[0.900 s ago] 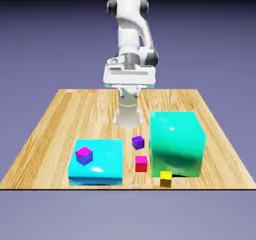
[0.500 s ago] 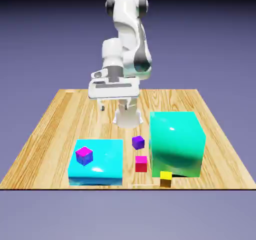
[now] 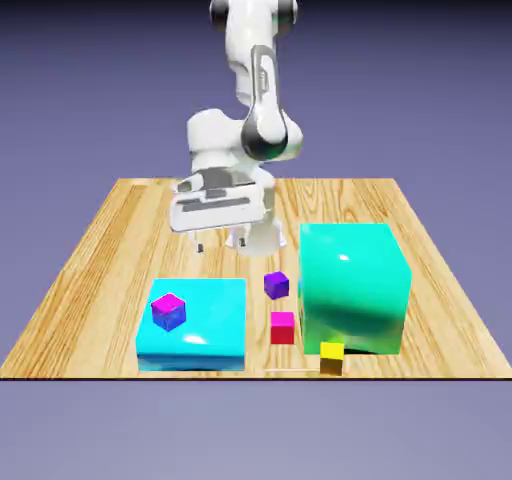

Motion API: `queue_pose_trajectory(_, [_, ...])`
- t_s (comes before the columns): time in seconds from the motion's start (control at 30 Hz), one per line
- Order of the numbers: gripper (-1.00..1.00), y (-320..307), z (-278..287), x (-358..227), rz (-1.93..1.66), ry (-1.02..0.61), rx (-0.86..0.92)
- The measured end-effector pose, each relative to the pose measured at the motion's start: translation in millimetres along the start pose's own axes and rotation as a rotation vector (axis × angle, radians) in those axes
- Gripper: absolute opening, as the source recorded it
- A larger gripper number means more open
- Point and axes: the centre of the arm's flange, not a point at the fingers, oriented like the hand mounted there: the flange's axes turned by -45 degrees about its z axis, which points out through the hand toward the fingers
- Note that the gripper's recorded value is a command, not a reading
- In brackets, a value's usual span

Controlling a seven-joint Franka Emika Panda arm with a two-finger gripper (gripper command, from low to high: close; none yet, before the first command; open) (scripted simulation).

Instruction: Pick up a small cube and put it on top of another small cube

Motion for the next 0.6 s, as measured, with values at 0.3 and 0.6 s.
queue_pose_trajectory(0.3, [0.00,-27,23,-54,-0.084,-0.032,0.059])
queue_pose_trajectory(0.6, [0.00,-57,36,-110,-0.168,-0.059,0.091])
